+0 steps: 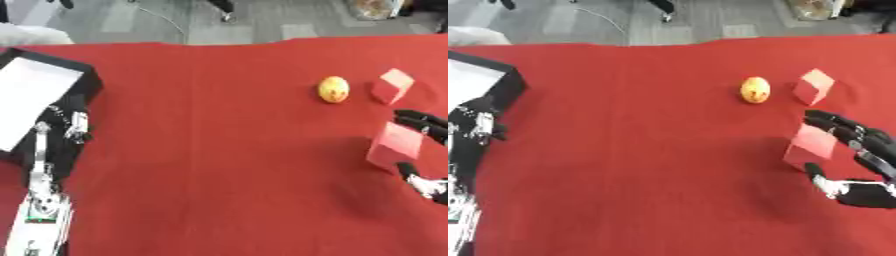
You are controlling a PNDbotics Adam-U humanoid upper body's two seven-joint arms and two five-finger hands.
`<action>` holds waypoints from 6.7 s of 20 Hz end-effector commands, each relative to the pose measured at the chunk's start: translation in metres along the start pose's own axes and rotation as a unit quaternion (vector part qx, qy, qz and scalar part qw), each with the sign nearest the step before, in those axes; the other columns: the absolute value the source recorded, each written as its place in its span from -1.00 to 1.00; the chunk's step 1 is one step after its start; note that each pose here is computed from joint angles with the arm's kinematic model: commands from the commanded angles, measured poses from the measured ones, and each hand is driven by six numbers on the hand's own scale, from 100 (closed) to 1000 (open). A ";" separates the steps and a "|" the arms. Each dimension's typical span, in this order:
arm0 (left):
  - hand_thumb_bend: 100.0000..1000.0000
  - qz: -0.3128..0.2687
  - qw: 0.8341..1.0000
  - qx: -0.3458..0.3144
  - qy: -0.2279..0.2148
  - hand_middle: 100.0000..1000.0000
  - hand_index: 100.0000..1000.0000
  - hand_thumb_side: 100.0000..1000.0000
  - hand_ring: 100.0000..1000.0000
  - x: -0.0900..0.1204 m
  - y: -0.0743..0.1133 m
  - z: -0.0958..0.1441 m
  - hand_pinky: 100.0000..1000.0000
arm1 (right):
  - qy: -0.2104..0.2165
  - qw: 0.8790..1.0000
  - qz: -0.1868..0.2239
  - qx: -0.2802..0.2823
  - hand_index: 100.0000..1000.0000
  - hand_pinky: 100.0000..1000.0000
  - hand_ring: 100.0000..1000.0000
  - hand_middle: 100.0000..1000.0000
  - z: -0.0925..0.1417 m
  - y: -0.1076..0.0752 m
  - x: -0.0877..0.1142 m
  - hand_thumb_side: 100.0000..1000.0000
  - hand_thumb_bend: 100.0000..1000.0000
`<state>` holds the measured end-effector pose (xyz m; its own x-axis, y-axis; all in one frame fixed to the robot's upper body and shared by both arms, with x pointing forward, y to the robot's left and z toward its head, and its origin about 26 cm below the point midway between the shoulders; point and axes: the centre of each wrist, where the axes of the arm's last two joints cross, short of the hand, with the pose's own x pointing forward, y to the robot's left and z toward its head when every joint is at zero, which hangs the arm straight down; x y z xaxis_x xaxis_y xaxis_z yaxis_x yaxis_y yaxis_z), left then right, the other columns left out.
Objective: Pick up the objects with one hand, pass them to the other hand, and then place them into the box on the other side of the table.
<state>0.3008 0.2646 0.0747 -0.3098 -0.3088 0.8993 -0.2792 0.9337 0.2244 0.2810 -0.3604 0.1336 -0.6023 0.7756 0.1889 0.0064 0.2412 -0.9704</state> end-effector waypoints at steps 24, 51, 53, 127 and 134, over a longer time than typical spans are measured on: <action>-0.82 -0.003 1.000 -0.002 -0.014 -0.03 0.44 0.24 -0.24 0.006 0.003 -0.003 -0.29 | 0.031 0.996 0.046 0.064 1.00 0.79 0.94 0.92 0.005 0.003 -0.028 0.17 -0.96; -0.82 0.001 1.000 -0.005 -0.019 -0.04 0.44 0.24 -0.24 0.008 0.001 -0.005 -0.29 | 0.081 0.992 0.059 0.077 0.98 0.77 0.88 0.85 0.015 0.006 -0.047 0.20 -0.97; -0.82 0.001 1.000 -0.005 -0.019 -0.04 0.44 0.24 -0.24 0.008 0.001 -0.005 -0.29 | 0.078 0.992 0.058 0.083 0.98 0.77 0.88 0.85 0.014 0.006 -0.048 0.21 -0.98; -0.86 0.091 0.829 -0.430 -0.346 0.01 0.49 0.24 -0.21 0.133 -0.177 -0.072 -0.22 | -0.200 0.868 -0.447 -0.074 -0.33 0.22 0.44 -0.15 -0.088 -0.112 0.080 -0.68 -1.00; -0.82 0.109 0.829 -0.387 -0.390 0.04 0.50 0.16 -0.17 0.152 -0.162 -0.066 -0.19 | -0.124 0.854 -0.505 0.021 -0.33 0.19 0.45 -0.16 -0.100 -0.083 0.068 -0.53 -1.00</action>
<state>0.3615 0.0730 0.1871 -0.8303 0.1370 0.5402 0.4639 0.7071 0.5337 0.3172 -0.2680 0.2389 -0.4520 0.0200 0.8918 -0.6301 0.7005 -0.3351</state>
